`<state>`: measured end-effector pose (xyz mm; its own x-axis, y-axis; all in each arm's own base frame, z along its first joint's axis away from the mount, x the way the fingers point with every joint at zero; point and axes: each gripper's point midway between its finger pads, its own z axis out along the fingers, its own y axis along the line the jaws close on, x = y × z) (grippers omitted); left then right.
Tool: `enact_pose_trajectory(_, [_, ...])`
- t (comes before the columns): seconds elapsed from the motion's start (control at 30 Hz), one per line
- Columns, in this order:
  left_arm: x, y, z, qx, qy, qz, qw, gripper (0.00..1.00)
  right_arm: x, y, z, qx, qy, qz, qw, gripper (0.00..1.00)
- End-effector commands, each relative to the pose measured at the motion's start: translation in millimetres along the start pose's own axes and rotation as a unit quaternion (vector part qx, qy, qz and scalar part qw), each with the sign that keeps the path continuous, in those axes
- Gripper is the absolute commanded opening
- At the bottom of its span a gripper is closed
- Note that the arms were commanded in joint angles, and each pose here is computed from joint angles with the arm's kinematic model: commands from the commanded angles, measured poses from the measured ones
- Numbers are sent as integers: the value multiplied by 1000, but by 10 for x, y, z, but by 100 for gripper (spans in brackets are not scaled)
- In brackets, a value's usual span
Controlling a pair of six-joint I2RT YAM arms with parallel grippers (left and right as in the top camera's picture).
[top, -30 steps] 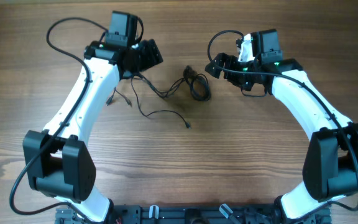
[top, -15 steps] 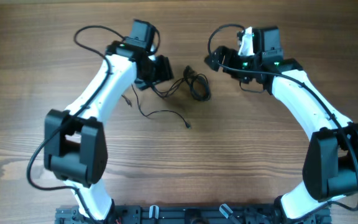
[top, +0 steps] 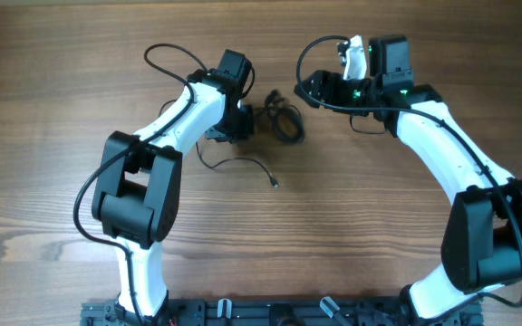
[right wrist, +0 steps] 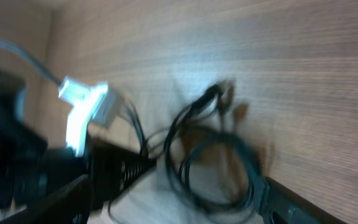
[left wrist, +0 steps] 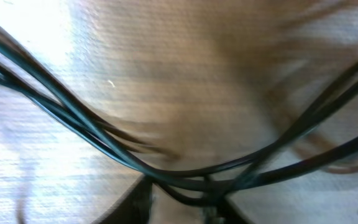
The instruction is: Untangle cables
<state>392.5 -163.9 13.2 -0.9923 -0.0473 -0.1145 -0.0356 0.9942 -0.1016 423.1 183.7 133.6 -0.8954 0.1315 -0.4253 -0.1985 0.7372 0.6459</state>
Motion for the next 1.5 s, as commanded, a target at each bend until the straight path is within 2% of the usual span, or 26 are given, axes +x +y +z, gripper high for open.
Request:
enact_pose_trajectory(0.0, [-95, 202, 40, -40, -19, 1, 999, 7, -57, 222, -92, -25, 18, -45, 999, 81])
enact_pose_trajectory(0.1, [-104, 263, 50, -42, -15, 20, 999, 6, -81, 292, -120, 1, 24, -56, 998, 81])
enact_pose_trajectory(0.2, [-140, 344, 45, -42, -15, 32, 998, 15, -98, 362, -46, 14, 14, -75, 997, 81])
enact_pose_trajectory(0.23, [-151, 375, 43, -42, -15, 31, 999, 17, -104, 388, -37, 10, 12, -78, 997, 83])
enact_pose_trajectory(0.27, [-157, 409, 42, -42, -13, 26, 999, 19, -117, 419, -35, 4, 10, -72, 997, 93])
enact_pose_trajectory(0.33, [-152, 425, 42, -25, -6, 23, 999, 21, -156, 525, -36, -23, 5, -34, 999, 96])
enact_pose_trajectory(0.37, [-136, 370, 39, 12, 5, 27, 1000, 23, -218, 579, -38, -35, -7, -32, 999, 90])
enact_pose_trajectory(0.43, [-112, 266, 15, 70, 18, 37, 997, 32, -329, 630, -15, -30, -34, -52, 998, 80])
enact_pose_trajectory(0.53, [-96, 162, -37, 132, 27, 56, 989, 52, -370, 660, 49, -6, -53, -75, 996, 75])
enact_pose_trajectory(0.57, [-100, 154, -52, 145, 28, 58, 987, 61, -361, 652, 82, 10, -58, -79, 995, 73])
enact_pose_trajectory(0.6, [-119, 178, -61, 151, 26, 54, 987, 78, -332, 654, 130, 27, -60, -83, 994, 70])
enact_pose_trajectory(0.63, [-131, 200, -66, 154, 26, 50, 987, 84, -298, 664, 175, 37, -61, -88, 994, 69])
enact_pose_trajectory(0.67, [-137, 215, -69, 156, 25, 47, 986, 85, -275, 668, 212, 42, -61, -91, 993, 69])
enact_pose_trajectory(0.87, [-268, 282, -63, 147, 2, 37, 989, 79, -179, 555, 522, 70, -54, -87, 992, 68])
enact_pose_trajectory(1.03, [-427, 254, -43, 144, -31, 42, 988, 62, -38, 331, 805, 78, -26, -67, 994, 68])
enact_pose_trajectory(1.17, [-405, 241, 78, 143, -22, 37, 989, 54, 127, 230, 972, 69, 6, -45, 997, 69])
enact_pose_trajectory(1.23, [-377, 246, 143, 142, -14, 33, 989, 44, 175, 158, 1036, 74, 14, -41, 996, 69])
enact_pose_trajectory(1.3, [-362, 253, 203, 141, -8, 32, 989, 26, 206, 110, 1083, 77, 19, -39, 996, 68])
enact_pose_trajectory(1.33, [-355, 256, 221, 140, -6, 32, 990, 22, 215, 98, 1095, 78, 20, -38, 996, 68])
enact_pose_trajectory(1.47, [-306, 260, 277, 138, 5, 30, 990, 13, 236, 39, 1201, 77, 19, -25, 997, 68])
